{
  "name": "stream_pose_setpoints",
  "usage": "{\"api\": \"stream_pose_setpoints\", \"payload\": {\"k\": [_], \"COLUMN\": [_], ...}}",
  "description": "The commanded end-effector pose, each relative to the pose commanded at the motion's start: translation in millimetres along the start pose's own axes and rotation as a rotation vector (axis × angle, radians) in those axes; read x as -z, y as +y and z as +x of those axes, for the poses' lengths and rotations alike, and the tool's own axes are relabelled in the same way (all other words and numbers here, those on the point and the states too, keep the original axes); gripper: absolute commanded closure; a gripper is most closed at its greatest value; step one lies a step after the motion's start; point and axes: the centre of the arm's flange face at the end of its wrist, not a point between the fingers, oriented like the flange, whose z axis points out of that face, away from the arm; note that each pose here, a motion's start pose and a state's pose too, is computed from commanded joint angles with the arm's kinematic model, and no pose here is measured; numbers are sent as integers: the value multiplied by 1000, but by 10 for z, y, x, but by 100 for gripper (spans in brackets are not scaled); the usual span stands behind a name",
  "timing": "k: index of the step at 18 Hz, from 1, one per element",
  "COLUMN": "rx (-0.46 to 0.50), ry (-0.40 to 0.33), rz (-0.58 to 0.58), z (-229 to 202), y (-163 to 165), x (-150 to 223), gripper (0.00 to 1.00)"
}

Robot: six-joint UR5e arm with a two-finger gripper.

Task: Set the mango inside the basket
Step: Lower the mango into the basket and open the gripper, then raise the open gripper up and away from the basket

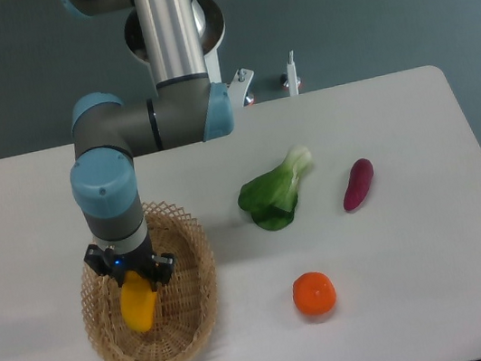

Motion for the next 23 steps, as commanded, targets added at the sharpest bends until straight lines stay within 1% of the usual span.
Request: {"api": "stream_pose_setpoints", "payload": {"k": [1,2,6,11,12,14,15,16,17,19,21,23], "rx": [0,0,15,72,73,84,84,65,35,35,50,41], "ry": [-2,-11,-40,-88,-93,-108,-121,-131,-131,-137,-159,-180], "rz": [4,11,25,110,116,131,140,147,137,131,111,118], "z": [-4,-24,-140,-565,-598,-796,-957,-999,-1032,-1173,-1310,-1443], "y": [-16,-34,-26,-17,-23,-13,46,71,89,153,238,312], "x": [18,54,196,746,781,884,990,1089,1096,1099,1069,1202], "gripper": [9,0,0,0,0,0,0,0,0,0,0,0]}}
